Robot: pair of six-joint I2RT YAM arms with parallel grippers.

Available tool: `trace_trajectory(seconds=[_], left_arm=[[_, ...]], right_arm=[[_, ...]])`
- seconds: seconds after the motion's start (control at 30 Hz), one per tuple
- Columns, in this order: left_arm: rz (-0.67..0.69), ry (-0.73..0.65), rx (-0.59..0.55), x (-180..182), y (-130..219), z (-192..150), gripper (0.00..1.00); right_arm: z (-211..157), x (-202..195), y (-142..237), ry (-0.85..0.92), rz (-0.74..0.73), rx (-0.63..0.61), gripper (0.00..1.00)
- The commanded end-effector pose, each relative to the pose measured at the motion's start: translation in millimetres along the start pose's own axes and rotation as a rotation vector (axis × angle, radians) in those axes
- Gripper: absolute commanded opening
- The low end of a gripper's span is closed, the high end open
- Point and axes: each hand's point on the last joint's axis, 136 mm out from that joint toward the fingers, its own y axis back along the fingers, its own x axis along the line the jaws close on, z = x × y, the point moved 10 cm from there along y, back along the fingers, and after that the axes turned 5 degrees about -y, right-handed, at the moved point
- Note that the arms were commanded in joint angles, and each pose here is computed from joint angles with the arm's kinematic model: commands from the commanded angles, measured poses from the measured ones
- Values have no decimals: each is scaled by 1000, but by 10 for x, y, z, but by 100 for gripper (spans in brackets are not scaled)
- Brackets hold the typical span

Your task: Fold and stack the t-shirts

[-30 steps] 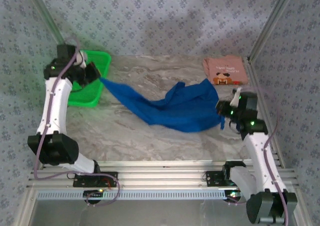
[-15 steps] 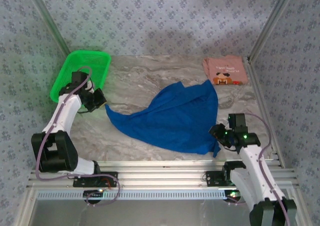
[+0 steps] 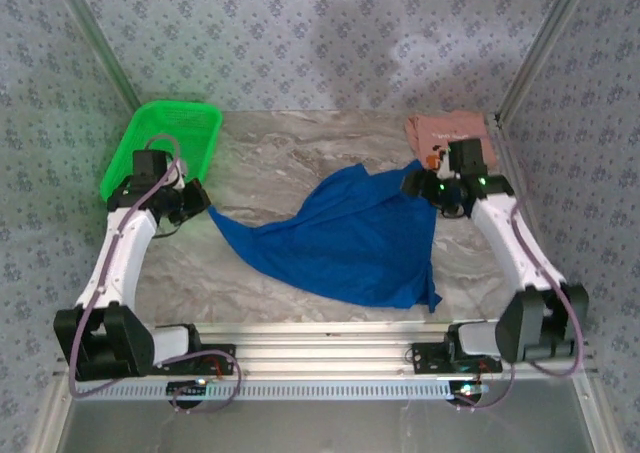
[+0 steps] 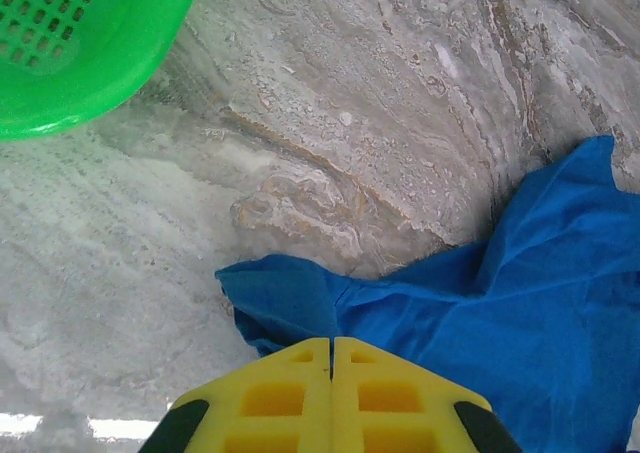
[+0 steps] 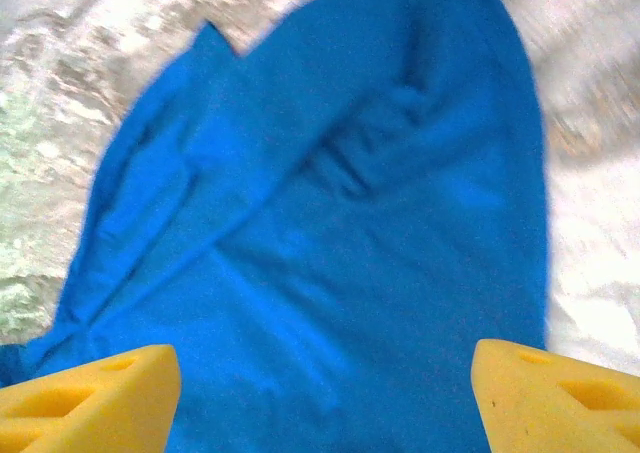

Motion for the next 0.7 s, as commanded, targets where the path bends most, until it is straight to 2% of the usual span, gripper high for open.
trace_trajectory(seconds=[0.0, 0.13, 0.3, 0.4, 0.67], left_arm=[[68, -16, 25, 41, 178, -165, 0], [129, 10, 19, 133, 286, -365, 0], [129, 32, 30, 185, 300, -513, 0], [123, 34, -3, 188, 350, -552, 0], [93, 61, -6, 188, 296, -614, 0]], right_arm=[[202, 271, -288, 145, 38, 53, 79], [418, 575, -775, 220, 68, 110, 79], [567, 844, -1436, 270, 87, 201, 78], [614, 983, -1760, 269, 97, 235, 78], [623, 1076, -2341, 212, 84, 279, 76]])
